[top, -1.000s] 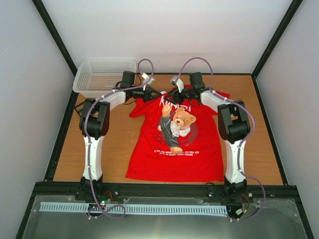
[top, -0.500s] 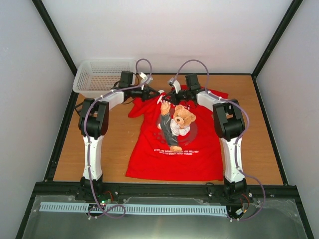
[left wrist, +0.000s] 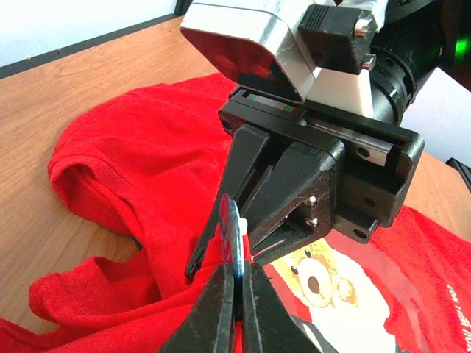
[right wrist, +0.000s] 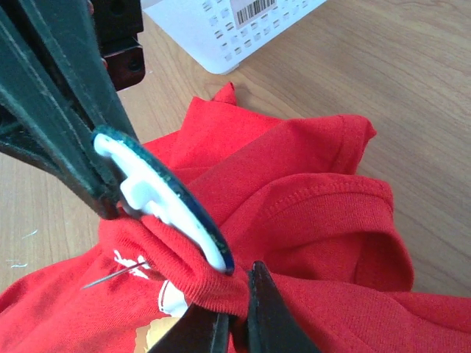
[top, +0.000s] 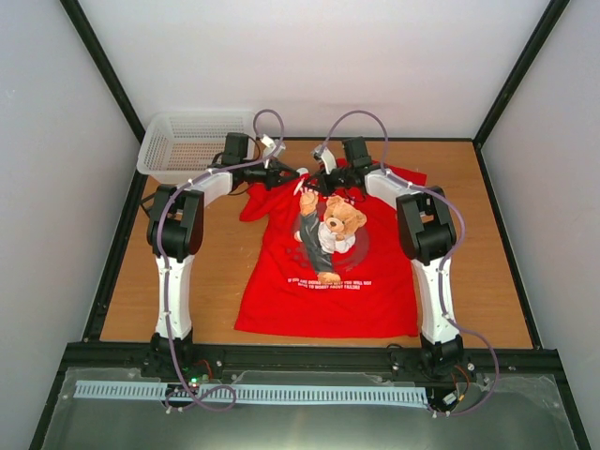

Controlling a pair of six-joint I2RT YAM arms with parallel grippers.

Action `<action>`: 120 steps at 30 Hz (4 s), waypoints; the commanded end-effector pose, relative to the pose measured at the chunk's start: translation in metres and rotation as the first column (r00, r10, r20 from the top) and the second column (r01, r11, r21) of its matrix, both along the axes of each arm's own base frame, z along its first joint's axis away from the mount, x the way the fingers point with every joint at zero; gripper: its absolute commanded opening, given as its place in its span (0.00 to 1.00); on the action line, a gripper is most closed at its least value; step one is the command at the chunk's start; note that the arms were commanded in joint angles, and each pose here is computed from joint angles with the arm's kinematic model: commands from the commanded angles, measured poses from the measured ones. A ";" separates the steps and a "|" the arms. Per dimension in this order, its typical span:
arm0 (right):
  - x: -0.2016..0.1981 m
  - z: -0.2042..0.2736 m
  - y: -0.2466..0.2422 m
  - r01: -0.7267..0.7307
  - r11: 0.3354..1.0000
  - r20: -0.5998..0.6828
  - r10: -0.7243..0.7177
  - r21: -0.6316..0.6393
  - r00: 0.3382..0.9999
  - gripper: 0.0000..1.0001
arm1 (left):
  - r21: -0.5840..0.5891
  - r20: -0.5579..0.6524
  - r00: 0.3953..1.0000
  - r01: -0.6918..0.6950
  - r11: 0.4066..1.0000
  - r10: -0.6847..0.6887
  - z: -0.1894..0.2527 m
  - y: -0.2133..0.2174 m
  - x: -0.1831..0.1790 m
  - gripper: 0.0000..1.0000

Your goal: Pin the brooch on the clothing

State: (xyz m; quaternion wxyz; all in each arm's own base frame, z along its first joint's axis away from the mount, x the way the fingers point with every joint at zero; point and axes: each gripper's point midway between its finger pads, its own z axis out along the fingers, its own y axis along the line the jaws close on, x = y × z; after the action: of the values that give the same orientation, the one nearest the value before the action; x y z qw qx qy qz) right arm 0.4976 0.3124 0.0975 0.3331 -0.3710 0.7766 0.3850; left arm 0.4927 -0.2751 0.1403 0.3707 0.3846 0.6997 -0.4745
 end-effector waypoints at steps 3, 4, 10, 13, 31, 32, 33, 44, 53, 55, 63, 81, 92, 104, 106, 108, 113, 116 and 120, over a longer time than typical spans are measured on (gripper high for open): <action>0.022 -0.012 0.004 0.113 0.993 0.014 -0.112 -0.044 0.994 0.03 | -0.102 0.033 0.987 0.161 0.982 -0.159 0.032 -0.018 -0.028 0.01; 0.023 -0.013 0.003 0.117 0.992 0.015 -0.117 -0.048 0.993 0.03 | -0.105 0.034 0.986 0.164 0.981 -0.161 0.033 -0.018 -0.029 0.01; 0.021 -0.021 -0.001 0.085 0.992 0.042 -0.081 -0.091 0.996 0.08 | -0.091 0.059 0.988 0.147 0.985 -0.142 0.035 -0.012 -0.027 0.01; 0.013 -0.003 0.001 0.011 0.999 0.069 -0.008 -0.049 0.998 0.22 | -0.085 0.056 0.990 0.131 0.988 -0.126 0.030 -0.004 -0.023 0.01; -0.023 0.056 -0.010 -0.239 0.965 0.211 0.213 0.108 0.954 0.71 | -0.084 0.042 0.991 0.132 0.988 -0.128 0.022 0.001 -0.013 0.01; -0.023 0.055 -0.008 -0.242 0.964 0.209 0.216 0.110 0.954 0.71 | -0.085 0.041 0.991 0.132 0.988 -0.128 0.022 0.001 -0.013 0.01; -0.023 0.056 -0.007 -0.244 0.963 0.208 0.217 0.113 0.954 0.71 | -0.085 0.043 0.991 0.131 0.988 -0.128 0.023 0.001 -0.013 0.01; -0.016 0.050 -0.003 -0.246 0.959 0.193 0.216 0.145 0.957 0.61 | -0.092 0.047 0.990 0.140 0.986 -0.136 0.027 0.000 -0.014 0.01; -0.019 0.041 -0.004 -0.246 0.961 0.186 0.220 0.129 0.958 0.66 | -0.094 0.042 0.989 0.146 0.985 -0.142 0.026 0.000 -0.015 0.01; -0.016 0.041 -0.003 -0.243 0.960 0.182 0.217 0.136 0.959 0.63 | -0.094 0.042 0.989 0.146 0.985 -0.143 0.026 0.000 -0.016 0.01; -0.011 0.045 -0.001 -0.236 0.961 0.181 0.208 0.148 0.961 0.55 | -0.098 0.050 0.988 0.151 0.984 -0.146 0.029 0.001 -0.017 0.01; 0.002 0.034 0.008 -0.201 0.968 0.118 0.184 0.152 0.976 0.46 | -0.098 0.098 0.982 0.170 0.981 -0.160 0.036 -0.001 -0.027 0.01; 0.019 0.028 0.009 -0.121 0.982 0.040 0.117 0.143 0.992 0.43 | -0.084 0.177 0.971 0.179 0.980 -0.162 0.046 -0.006 -0.037 0.01; 0.033 0.020 0.010 -0.036 0.987 -0.082 0.049 0.157 0.995 0.40 | -0.050 0.263 0.951 0.183 0.982 -0.164 0.053 -0.014 -0.051 0.01; 0.036 0.016 0.010 -0.016 0.988 -0.099 0.031 0.153 0.995 0.39 | -0.049 0.278 0.946 0.186 0.981 -0.165 0.055 -0.015 -0.055 0.01; 0.040 0.014 0.008 0.011 0.989 -0.120 0.007 0.150 0.993 0.38 | -0.047 0.289 0.943 0.184 0.982 -0.163 0.056 -0.016 -0.057 0.01; 0.049 0.010 0.006 0.066 0.986 -0.164 -0.041 0.152 0.986 0.38 | -0.041 0.299 0.940 0.186 0.982 -0.165 0.055 -0.017 -0.061 0.01; 0.051 0.009 0.007 0.065 0.987 -0.183 -0.038 0.144 0.982 0.38 | -0.033 0.312 0.934 0.191 0.981 -0.171 0.056 -0.020 -0.063 0.01; 0.053 0.004 0.006 0.078 0.986 -0.213 -0.046 0.145 0.976 0.38 | -0.019 0.336 0.926 0.187 0.982 -0.170 0.057 -0.024 -0.065 0.01</action>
State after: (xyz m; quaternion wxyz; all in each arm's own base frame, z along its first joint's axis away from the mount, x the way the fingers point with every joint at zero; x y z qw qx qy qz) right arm 0.5095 0.3361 0.1247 0.2520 -0.3250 0.7417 0.5298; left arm 0.4901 -0.2537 0.1434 0.4514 0.4297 0.6858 -0.3759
